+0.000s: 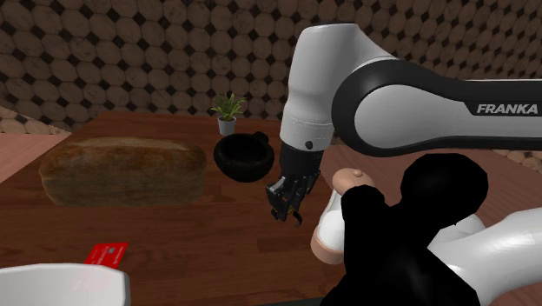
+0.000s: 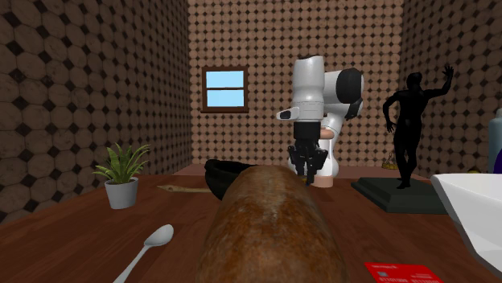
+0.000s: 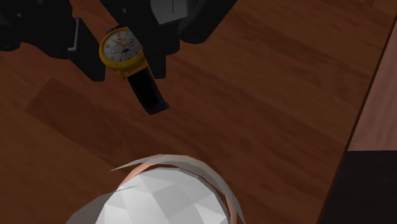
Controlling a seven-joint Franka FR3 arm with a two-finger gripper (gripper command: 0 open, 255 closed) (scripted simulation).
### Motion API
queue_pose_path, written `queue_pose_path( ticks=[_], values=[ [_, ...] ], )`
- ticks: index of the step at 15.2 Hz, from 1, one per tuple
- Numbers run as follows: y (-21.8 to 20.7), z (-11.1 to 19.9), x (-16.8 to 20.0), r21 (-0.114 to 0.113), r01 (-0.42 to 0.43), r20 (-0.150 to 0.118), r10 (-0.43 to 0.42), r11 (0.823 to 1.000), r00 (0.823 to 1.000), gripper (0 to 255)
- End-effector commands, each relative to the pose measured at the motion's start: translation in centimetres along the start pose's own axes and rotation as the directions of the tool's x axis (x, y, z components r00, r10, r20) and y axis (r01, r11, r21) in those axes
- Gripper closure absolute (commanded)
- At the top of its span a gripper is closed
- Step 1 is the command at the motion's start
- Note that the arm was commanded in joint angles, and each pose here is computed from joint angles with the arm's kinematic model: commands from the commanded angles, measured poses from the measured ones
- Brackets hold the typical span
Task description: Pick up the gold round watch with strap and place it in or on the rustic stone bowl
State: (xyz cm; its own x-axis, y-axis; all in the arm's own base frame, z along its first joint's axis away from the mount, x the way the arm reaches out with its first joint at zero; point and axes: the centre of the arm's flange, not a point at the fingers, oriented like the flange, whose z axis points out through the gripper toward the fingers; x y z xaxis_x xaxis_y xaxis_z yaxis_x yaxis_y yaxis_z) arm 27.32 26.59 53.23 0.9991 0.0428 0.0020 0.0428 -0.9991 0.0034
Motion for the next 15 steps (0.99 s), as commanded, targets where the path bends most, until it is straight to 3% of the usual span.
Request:
queue_pose_path(
  ticks=[1, 15],
  values=[
    [0.0, 0.0, 0.0, 0.000, 0.000, 0.000, 0.000, 1.000, 1.000, 255],
    [0.0, -6.9, 0.0, 0.000, 0.000, 0.000, 0.000, 1.000, 1.000, 255]
  ],
)
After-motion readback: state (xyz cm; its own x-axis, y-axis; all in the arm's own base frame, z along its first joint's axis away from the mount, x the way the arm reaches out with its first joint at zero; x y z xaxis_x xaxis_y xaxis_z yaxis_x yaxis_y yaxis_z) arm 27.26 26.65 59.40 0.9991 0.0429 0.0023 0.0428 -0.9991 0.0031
